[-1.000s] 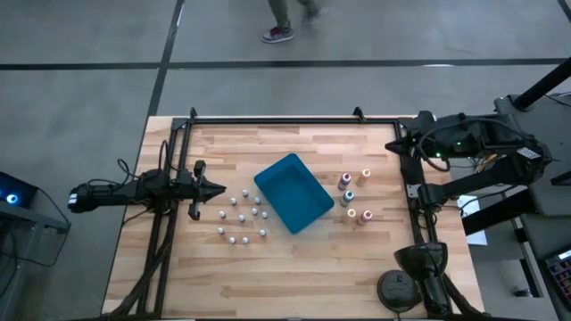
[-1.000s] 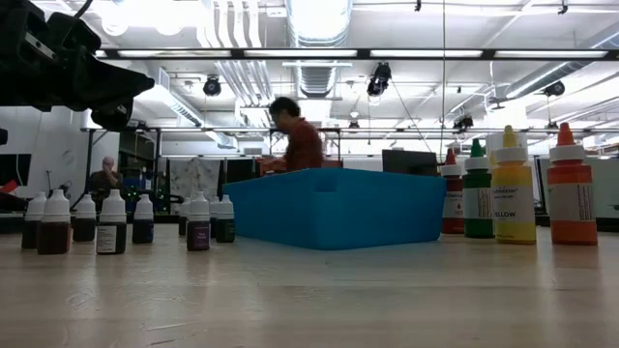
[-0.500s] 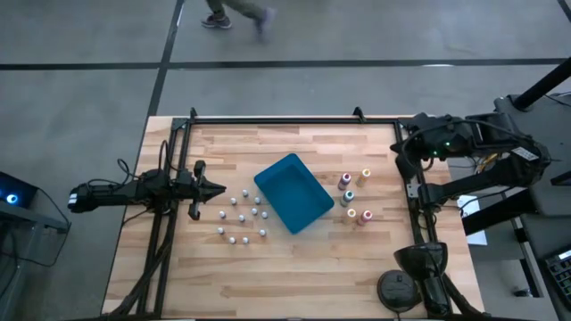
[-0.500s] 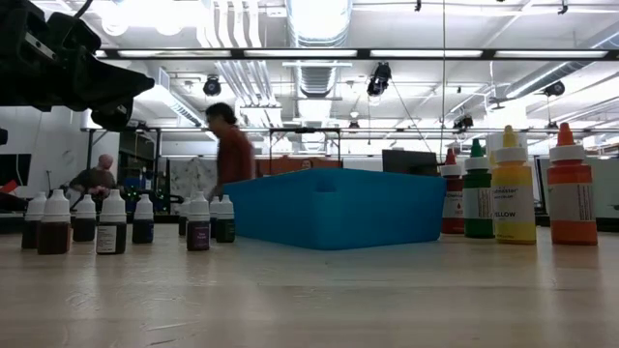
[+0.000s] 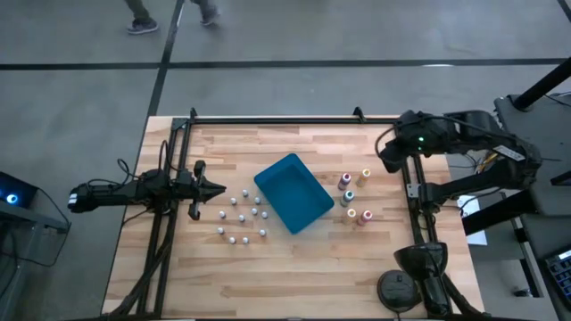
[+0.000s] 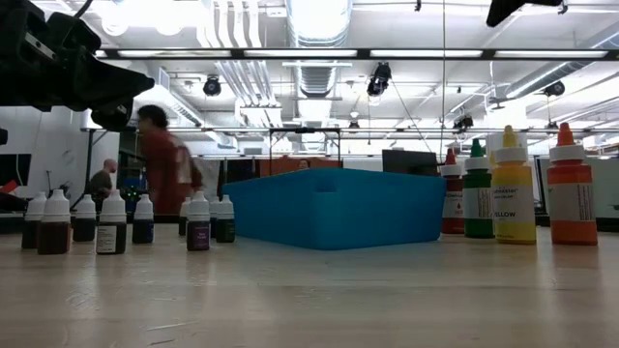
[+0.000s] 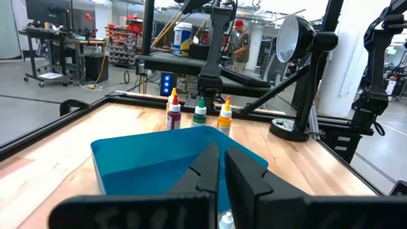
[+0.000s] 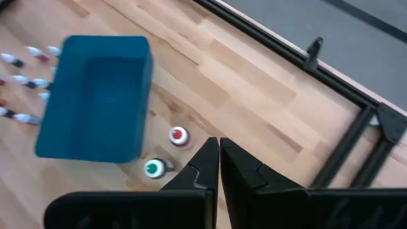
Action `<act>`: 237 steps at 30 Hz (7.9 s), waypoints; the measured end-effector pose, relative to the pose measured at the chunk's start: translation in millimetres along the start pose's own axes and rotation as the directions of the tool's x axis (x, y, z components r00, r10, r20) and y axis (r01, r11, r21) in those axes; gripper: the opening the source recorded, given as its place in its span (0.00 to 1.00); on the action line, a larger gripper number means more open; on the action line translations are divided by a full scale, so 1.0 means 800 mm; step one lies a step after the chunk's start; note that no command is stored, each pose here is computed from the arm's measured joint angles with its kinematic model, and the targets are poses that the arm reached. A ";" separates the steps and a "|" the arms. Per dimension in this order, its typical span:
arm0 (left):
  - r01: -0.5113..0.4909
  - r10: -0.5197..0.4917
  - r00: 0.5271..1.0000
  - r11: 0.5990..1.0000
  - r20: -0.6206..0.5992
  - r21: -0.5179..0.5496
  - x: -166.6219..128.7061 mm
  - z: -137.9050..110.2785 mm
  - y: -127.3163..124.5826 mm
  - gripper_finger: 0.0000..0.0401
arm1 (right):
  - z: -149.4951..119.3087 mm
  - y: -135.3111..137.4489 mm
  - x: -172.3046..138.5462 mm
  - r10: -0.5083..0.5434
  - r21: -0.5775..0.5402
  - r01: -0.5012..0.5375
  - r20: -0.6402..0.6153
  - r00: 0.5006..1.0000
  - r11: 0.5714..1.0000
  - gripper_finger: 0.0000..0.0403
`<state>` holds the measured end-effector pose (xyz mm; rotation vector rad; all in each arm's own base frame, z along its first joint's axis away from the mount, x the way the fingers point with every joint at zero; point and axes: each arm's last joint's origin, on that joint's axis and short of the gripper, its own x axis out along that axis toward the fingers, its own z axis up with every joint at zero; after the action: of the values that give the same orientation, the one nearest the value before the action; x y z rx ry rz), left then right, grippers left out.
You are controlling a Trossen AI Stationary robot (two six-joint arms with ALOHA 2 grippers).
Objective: Pick & Place food coloring
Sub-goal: Put the yellow food coloring bottle into the blue bin
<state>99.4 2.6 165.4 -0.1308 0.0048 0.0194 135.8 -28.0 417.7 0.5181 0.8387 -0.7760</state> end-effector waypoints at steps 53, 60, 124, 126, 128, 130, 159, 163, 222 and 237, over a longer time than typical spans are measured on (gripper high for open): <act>0.000 0.000 1.000 1.000 0.000 0.000 0.000 0.000 0.000 0.00 | 0.004 -0.025 0.096 -0.117 -0.462 -0.090 -0.401 0.908 0.882 0.14; 0.000 0.000 1.000 1.000 0.000 0.000 0.000 0.000 0.000 0.00 | -0.007 -0.026 0.120 -0.133 -0.534 -0.130 -0.426 0.895 0.835 0.28; 0.000 0.000 1.000 1.000 0.000 0.000 0.000 0.000 0.000 0.00 | -0.057 -0.021 0.230 0.032 -0.755 -0.352 -0.403 0.915 0.553 0.51; 0.001 -0.001 1.000 1.000 0.000 0.000 0.000 0.000 0.000 0.00 | -0.058 -0.021 0.233 0.033 -0.756 -0.349 -0.399 0.916 0.553 0.51; 0.000 0.000 1.000 1.000 0.000 0.000 0.000 0.000 0.000 0.00 | -0.060 -0.022 0.236 0.034 -0.756 -0.347 -0.397 0.917 0.556 0.51; 0.000 0.000 1.000 1.000 0.000 0.000 0.000 0.000 0.000 0.00 | -0.064 -0.023 0.240 0.030 -0.755 -0.349 -0.401 0.916 0.556 0.51; 0.000 0.000 1.000 1.000 0.000 0.000 0.000 0.000 0.000 0.00 | -0.073 -0.027 0.250 -0.001 -0.755 -0.322 -0.393 0.919 0.571 0.29; 0.000 0.000 1.000 1.000 0.000 0.000 0.000 0.000 0.000 0.00 | -0.073 -0.027 0.250 -0.001 -0.755 -0.322 -0.393 0.920 0.571 0.27; 0.000 0.000 1.000 1.000 0.000 0.000 0.000 0.000 0.000 0.00 | 0.148 0.073 0.213 0.083 -0.601 -0.219 -0.246 0.966 0.768 0.26; 0.001 -0.001 1.000 1.000 0.000 0.000 0.000 0.000 0.000 0.00 | 0.166 0.090 0.246 0.079 -0.595 -0.222 -0.257 0.963 0.773 0.26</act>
<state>99.4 2.6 165.4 -0.1308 0.0046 0.0187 337.0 -151.7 342.0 0.0698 1.1797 -0.2546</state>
